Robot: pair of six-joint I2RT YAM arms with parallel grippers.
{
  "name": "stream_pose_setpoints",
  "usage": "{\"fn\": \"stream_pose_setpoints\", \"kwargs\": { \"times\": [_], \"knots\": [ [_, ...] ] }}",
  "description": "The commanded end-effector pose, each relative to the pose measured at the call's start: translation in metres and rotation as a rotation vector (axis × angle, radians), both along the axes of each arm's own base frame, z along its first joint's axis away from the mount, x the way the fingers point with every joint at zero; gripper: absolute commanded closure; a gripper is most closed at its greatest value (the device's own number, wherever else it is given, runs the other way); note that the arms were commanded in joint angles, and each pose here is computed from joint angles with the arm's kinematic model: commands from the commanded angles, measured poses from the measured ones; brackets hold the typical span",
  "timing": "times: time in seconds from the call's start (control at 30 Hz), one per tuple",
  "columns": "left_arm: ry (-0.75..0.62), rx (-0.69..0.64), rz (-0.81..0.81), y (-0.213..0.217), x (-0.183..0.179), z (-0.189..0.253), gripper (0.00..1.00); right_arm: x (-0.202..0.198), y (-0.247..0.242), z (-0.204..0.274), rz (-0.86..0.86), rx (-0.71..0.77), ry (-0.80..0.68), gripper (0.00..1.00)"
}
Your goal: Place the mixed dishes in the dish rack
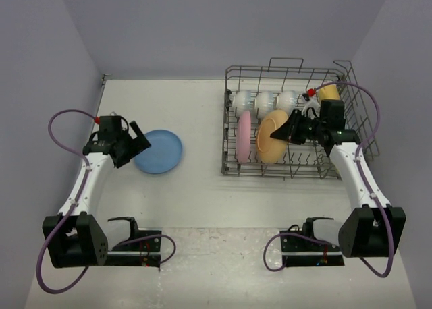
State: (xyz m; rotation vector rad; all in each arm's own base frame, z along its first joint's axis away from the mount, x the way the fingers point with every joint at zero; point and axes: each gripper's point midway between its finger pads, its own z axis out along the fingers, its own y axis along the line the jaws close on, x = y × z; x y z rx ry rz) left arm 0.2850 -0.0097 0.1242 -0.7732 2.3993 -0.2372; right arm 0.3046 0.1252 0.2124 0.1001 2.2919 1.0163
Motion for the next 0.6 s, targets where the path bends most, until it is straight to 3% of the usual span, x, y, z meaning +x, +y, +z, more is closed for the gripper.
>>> {"fn": "stream_pose_setpoints", "kwargs": {
  "times": [0.0, 0.23, 0.3, 0.33, 0.4, 0.43, 0.57],
  "knots": [
    [-0.024, 0.018, 0.002, 0.003, 0.009, 0.000, 0.00, 0.017, -0.015, -0.008, -0.034, -0.068, -0.052, 1.00],
    [0.002, 0.014, 0.006, 0.003, 0.006, -0.008, 0.00, 0.022, -0.017, -0.025, -0.008, -0.099, -0.059, 0.87],
    [0.010, 0.014, 0.008, 0.003, 0.006, -0.010, 0.00, 0.022, -0.019, -0.026, -0.011, -0.109, -0.063, 0.76],
    [0.014, 0.028, 0.018, 0.006, 0.006, -0.012, 0.00, 0.021, -0.019, -0.025, -0.010, -0.115, -0.068, 0.63],
    [0.024, 0.036, 0.026, 0.008, 0.005, -0.014, 0.00, 0.019, -0.020, -0.025, -0.006, -0.126, -0.075, 0.54],
    [0.030, 0.040, 0.029, 0.009, 0.003, -0.016, 0.00, 0.018, -0.020, -0.022, -0.001, -0.131, -0.091, 0.43],
    [0.039, 0.043, 0.037, 0.010, 0.001, -0.021, 0.00, 0.015, -0.017, -0.012, 0.017, -0.122, -0.137, 0.33]
  ]
}}
